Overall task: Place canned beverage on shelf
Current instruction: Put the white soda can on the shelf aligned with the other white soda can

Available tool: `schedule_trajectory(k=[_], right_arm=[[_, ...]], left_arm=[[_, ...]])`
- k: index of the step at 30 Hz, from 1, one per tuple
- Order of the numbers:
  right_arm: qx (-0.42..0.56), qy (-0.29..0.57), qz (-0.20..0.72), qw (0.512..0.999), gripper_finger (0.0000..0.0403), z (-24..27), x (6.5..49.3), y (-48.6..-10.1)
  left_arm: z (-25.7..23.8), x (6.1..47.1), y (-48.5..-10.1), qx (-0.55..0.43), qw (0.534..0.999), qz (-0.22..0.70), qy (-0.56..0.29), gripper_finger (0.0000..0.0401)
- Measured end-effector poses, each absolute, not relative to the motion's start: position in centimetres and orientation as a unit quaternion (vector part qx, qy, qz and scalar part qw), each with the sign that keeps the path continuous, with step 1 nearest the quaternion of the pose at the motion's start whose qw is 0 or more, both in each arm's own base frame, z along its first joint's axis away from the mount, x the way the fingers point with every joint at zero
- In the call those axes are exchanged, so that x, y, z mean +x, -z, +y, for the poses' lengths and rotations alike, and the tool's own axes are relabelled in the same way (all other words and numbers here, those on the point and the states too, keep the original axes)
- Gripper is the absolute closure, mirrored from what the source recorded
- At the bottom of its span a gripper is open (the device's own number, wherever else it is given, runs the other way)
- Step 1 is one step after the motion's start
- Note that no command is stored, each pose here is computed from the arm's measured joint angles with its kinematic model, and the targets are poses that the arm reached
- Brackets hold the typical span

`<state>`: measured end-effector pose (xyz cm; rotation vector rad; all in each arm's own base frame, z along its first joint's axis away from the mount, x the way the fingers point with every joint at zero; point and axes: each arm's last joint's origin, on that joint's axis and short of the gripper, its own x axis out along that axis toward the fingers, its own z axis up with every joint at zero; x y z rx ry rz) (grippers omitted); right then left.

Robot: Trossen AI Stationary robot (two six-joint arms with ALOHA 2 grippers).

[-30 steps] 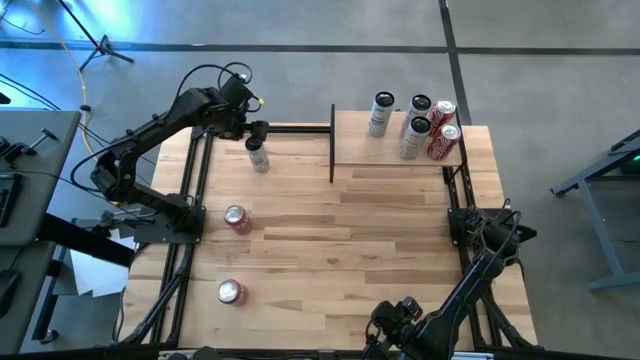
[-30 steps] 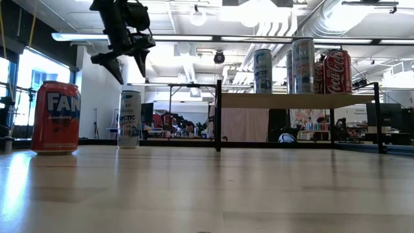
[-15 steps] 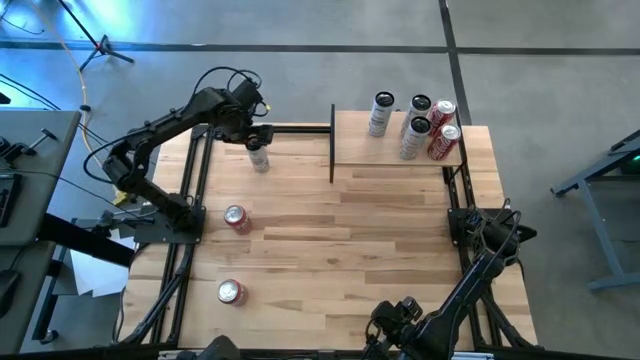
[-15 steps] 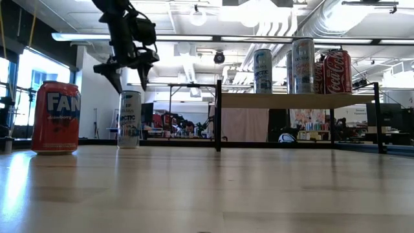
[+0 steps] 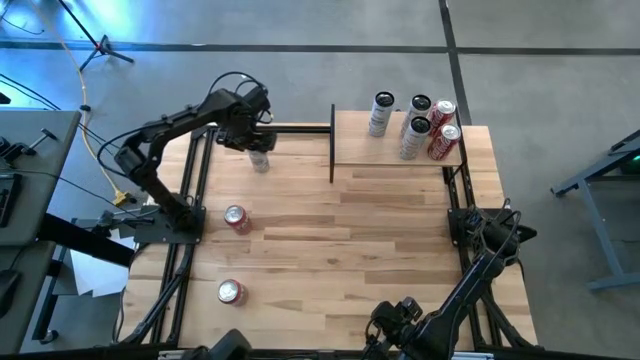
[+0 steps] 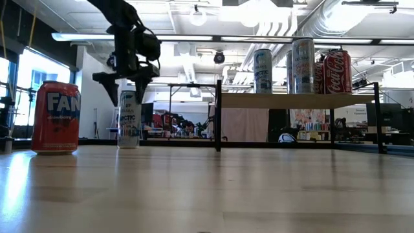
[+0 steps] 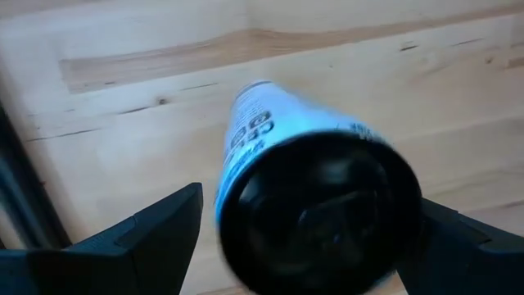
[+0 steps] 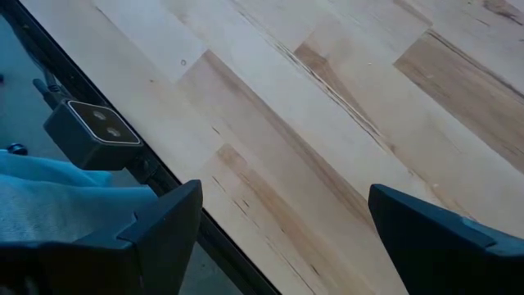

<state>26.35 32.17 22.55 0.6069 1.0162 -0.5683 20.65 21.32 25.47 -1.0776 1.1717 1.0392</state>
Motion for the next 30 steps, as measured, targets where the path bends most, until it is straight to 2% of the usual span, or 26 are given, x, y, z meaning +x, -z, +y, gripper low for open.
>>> schedule_trajectory(k=[8, 18, 21, 24, 30], right_arm=[[0.283, 0.264, 0.472, 0.792, 0.0066, 32.2, 26.4, -22.5], [0.283, 0.264, 0.472, 0.792, 0.0066, 32.2, 26.4, -22.5], [0.283, 0.264, 0.472, 0.792, 0.0066, 32.2, 26.4, -22.5], [0.283, 0.264, 0.472, 0.792, 0.0066, 32.2, 26.4, -22.5], [0.283, 0.263, 0.472, 0.792, 0.0066, 32.2, 26.4, -22.5]], left_arm=[[22.0, 21.3, -24.8, -0.451, 0.596, 0.495, -0.444, 0.0099], [22.0, 21.3, -24.8, -0.453, 0.594, 0.495, -0.444, 0.0171], [21.8, 21.3, -25.1, -0.469, 0.588, 0.499, -0.43, 0.0172], [21.6, 21.4, -26.3, -0.471, 0.583, 0.508, -0.424, 0.0172], [20.8, 22.1, -30.6, -0.427, 0.609, 0.519, -0.421, 0.0172]])
